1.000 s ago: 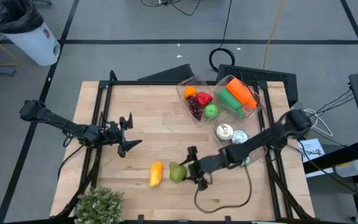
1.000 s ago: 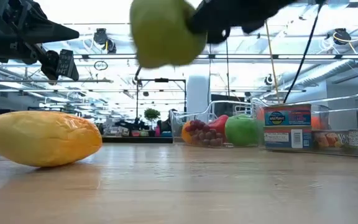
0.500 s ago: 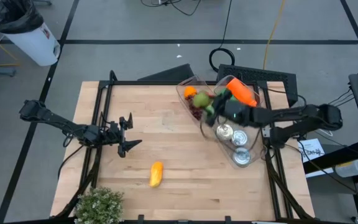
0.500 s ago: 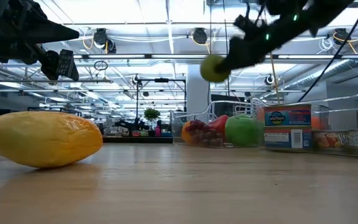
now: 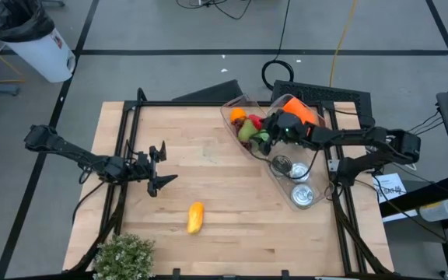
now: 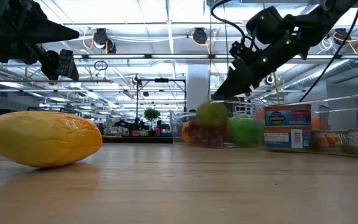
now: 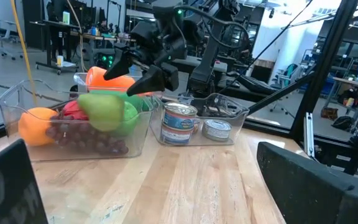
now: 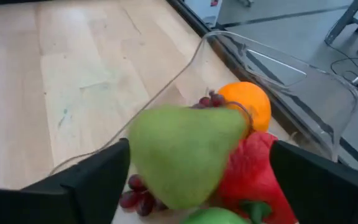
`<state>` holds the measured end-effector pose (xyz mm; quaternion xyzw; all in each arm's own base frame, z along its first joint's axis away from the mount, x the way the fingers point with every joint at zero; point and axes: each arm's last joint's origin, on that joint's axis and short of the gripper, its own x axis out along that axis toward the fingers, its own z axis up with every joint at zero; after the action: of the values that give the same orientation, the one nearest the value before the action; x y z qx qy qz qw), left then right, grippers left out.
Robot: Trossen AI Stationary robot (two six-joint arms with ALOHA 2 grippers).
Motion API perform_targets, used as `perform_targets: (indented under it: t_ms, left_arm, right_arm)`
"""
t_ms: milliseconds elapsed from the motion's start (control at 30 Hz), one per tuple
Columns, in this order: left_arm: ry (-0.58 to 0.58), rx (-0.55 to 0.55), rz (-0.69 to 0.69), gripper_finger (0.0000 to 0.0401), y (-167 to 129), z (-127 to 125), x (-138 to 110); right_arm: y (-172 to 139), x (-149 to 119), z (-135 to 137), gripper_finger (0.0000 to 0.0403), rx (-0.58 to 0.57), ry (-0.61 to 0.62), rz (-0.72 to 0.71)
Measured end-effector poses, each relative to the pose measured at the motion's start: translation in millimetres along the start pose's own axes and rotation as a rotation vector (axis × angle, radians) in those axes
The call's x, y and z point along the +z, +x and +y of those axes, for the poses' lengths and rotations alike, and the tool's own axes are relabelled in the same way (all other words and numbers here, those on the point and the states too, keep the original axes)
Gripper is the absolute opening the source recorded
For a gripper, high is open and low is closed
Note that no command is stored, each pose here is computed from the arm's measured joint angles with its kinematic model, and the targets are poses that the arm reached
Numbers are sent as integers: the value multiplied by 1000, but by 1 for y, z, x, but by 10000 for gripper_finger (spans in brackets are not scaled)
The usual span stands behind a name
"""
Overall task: Pick & Place Food Item
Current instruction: Put the green pear into the top left transparent bin, then put the yellow mango into the top left transparent bin
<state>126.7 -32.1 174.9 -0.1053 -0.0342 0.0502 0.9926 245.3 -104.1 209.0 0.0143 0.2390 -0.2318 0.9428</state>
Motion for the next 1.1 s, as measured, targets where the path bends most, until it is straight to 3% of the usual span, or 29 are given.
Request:
perform_targets:
  t_ms: [100,200,367,500,767,1000,1100]
  left_arm:
    - [0,0,0,333,0,0,0]
    - [0,0,0,333,0,0,0]
    - [0,0,0,333,0,0,0]
    - [0,0,0,333,0,0,0]
    - [1,0,-7,333,0,0,1]
    - [25,1,-68,333,0,-1,7]
    - [167,-146,24,333,3,-9,5]
  right_arm:
    - [-2,1,3,390,10,11,-7]
    - [-3,4,9,388,51,44,-30]
    - [-9,13,40,370,312,45,-114]
    - [-21,17,75,365,441,-26,-181]
    - [-61,12,144,365,438,-244,-281]
    - [-86,3,173,365,526,-391,-332]
    - [-90,2,176,365,541,-403,-340]
